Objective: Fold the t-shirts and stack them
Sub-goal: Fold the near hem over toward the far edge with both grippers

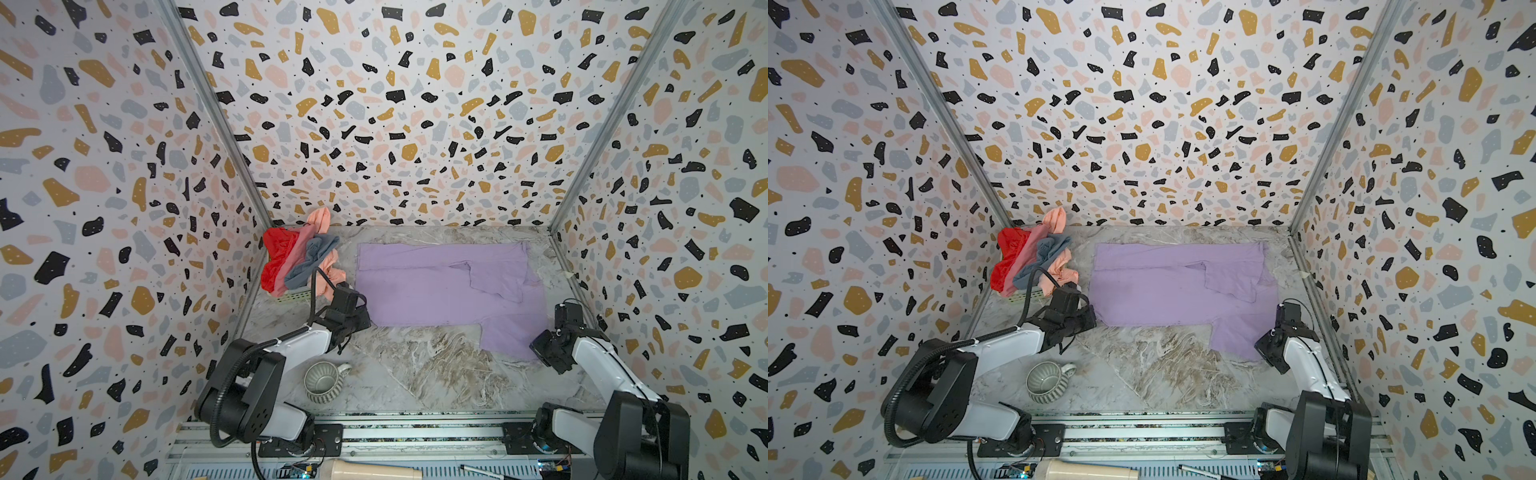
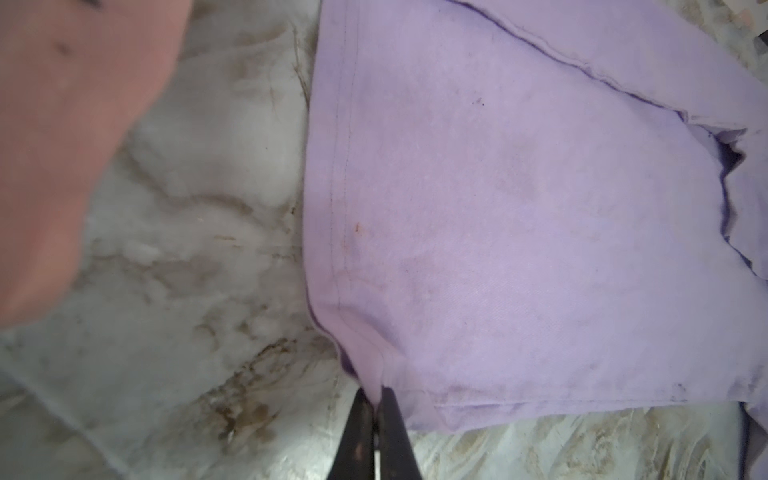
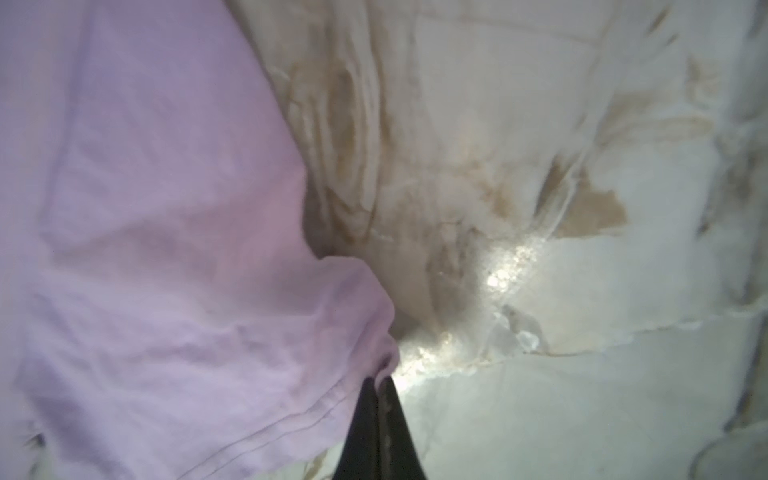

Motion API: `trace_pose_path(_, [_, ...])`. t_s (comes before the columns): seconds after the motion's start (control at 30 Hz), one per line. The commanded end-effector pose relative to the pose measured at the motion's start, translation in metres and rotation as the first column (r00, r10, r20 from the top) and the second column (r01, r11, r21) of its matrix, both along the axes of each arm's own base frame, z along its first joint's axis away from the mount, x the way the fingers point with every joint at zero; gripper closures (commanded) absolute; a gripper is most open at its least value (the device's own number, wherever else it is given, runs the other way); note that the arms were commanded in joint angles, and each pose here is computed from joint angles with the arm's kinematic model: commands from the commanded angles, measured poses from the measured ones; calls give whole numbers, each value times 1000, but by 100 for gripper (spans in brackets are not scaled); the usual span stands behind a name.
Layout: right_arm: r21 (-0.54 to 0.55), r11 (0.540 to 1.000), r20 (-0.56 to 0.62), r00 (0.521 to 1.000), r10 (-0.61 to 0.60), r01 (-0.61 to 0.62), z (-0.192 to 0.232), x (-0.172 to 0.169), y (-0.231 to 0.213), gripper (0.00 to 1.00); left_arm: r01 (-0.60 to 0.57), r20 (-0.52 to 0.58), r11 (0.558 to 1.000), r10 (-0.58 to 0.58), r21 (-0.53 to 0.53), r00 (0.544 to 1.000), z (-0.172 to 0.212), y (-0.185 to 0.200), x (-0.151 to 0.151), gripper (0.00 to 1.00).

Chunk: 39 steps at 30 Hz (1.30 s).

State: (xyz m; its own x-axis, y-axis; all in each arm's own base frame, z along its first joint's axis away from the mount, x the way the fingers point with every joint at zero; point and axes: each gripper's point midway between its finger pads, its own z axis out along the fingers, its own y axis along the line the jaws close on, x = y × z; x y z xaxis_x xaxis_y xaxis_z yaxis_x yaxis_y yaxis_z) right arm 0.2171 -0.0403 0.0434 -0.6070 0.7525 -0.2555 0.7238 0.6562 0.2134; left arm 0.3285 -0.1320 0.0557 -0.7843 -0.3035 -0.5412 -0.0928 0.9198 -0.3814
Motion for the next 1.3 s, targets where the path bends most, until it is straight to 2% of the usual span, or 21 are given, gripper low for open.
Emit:
trace_pose_path(0.0, [-14,999,149,988,46,-44,38,21,9,100,-8,35,999,7,34,999,18,8,2,100])
trace_pose_path(0.2, [-64,992,340,932,123,-107,98,56,23,100,12,63,999,-14,40,998,38,7,2,100])
trace_pose_path(0.37, [-121,987,545,824,154,-104,159,109,23,100,42,88,999,-44,21,995,50,-2,14,100])
trace_pose_path(0.67, [-138,973,687,690,230,-187,207,217,31,100,74,113,997,-71,-23,991,68,-17,61,100])
trace_pose_path(0.83, [-118,962,691,676,258,-246,215,275,35,100,80,105,995,-73,-61,992,65,-21,94,100])
trace_pose_path(0.93, [-117,963,683,684,256,-243,208,299,31,100,71,106,995,-63,-73,992,66,-18,115,100])
trace_pose_path(1.27, [-72,971,653,725,219,-228,164,349,14,100,19,56,1000,-17,-24,998,40,0,177,100])
